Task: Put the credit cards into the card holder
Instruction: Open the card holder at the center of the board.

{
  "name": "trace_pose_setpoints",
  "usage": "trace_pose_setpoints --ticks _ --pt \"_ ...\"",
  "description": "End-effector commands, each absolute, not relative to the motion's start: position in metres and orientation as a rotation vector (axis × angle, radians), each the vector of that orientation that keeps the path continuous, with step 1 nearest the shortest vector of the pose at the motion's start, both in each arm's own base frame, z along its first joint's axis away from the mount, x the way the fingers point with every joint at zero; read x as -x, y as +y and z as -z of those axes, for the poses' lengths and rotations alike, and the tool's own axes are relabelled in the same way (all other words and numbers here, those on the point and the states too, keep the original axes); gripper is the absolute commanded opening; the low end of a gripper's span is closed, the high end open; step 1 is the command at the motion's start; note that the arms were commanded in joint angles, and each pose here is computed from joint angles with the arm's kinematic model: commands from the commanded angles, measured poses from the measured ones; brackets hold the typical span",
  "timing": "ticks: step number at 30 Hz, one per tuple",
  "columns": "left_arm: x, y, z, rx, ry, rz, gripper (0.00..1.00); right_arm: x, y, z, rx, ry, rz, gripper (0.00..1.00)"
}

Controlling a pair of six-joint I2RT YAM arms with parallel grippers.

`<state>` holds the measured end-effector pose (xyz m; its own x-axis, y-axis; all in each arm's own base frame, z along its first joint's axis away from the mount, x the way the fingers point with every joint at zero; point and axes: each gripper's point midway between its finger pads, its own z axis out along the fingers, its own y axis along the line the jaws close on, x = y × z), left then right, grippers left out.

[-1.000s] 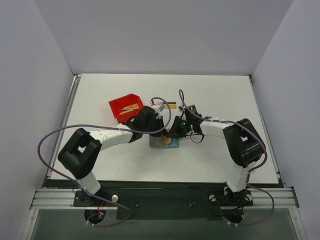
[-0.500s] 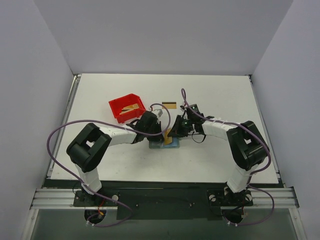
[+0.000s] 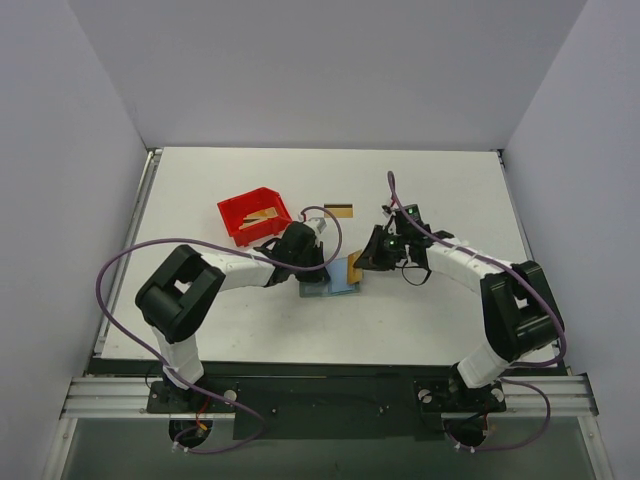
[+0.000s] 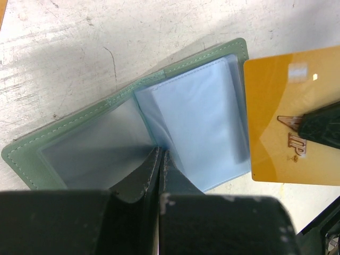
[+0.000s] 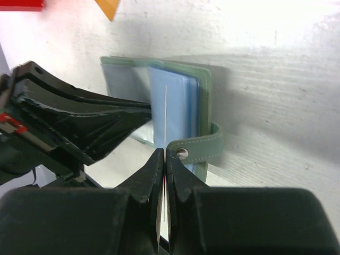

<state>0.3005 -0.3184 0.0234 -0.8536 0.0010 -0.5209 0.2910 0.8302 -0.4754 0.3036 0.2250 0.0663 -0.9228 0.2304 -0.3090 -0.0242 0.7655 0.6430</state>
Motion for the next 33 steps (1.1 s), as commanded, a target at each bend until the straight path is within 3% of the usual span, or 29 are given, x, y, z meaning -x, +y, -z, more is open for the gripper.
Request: trace_pose_setpoints --ticks 1,33 --pt "-0.312 -0.325 -0.031 -0.218 2.462 0.772 0.0 -0.291 0.215 -0.057 -0.154 2.64 -0.894 0.0" --pt "-0.305 -0.322 -0.017 -0.228 2.506 0.762 0.0 -0.288 0.241 -0.007 -0.096 2.786 -0.826 0.0"
